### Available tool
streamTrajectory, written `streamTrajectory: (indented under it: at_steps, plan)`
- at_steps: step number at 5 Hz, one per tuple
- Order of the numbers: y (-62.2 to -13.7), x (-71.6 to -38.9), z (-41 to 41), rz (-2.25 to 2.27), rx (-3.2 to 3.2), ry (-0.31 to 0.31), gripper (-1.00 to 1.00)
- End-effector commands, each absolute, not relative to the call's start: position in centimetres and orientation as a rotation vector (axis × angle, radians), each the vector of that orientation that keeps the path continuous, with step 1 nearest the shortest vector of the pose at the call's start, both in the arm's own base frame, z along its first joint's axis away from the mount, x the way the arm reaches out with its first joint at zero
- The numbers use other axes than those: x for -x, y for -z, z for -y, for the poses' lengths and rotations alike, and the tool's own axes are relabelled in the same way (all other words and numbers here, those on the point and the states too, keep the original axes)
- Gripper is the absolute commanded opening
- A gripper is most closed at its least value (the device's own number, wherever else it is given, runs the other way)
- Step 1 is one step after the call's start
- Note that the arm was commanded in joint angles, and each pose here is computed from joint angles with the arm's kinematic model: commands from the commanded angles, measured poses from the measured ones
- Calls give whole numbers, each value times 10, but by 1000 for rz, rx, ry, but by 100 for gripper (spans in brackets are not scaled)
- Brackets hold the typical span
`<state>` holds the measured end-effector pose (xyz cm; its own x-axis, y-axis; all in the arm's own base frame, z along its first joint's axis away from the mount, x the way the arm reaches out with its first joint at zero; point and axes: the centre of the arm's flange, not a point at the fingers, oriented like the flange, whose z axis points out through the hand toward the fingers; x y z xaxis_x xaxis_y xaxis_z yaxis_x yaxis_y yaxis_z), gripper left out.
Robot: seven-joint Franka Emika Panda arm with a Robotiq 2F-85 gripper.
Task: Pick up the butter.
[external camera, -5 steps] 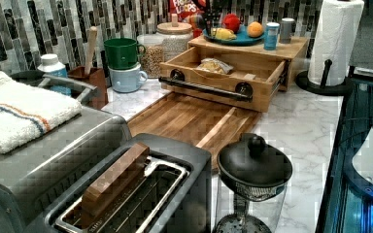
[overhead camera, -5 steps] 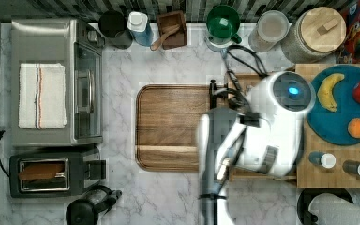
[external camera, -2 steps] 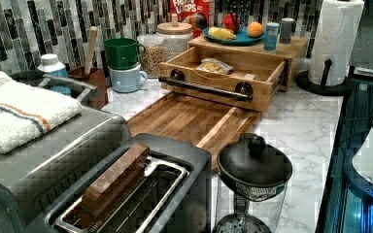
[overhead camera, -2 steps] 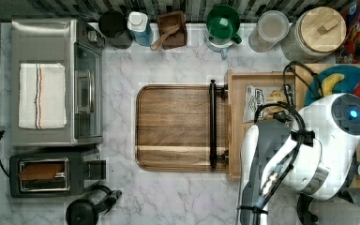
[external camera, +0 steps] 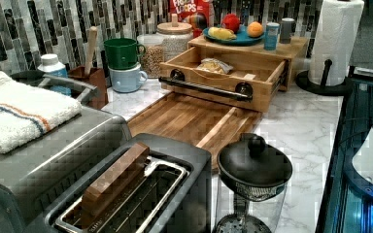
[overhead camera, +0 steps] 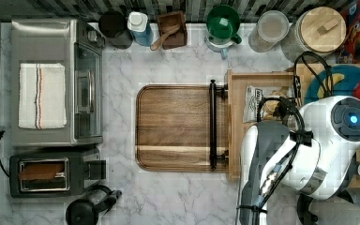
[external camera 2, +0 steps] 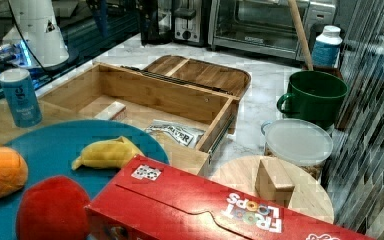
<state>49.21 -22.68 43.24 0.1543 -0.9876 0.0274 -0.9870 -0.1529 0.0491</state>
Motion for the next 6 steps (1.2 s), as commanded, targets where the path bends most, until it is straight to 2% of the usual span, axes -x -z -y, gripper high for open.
streamTrajectory:
  at_steps: [1,3,6]
  plan:
    - [-368,-457,218,2104,-2229,116,100]
    - [-331,-438,234,2114,-2269,110,100]
    - [-297,-423,269,2015,-2384,-9,100]
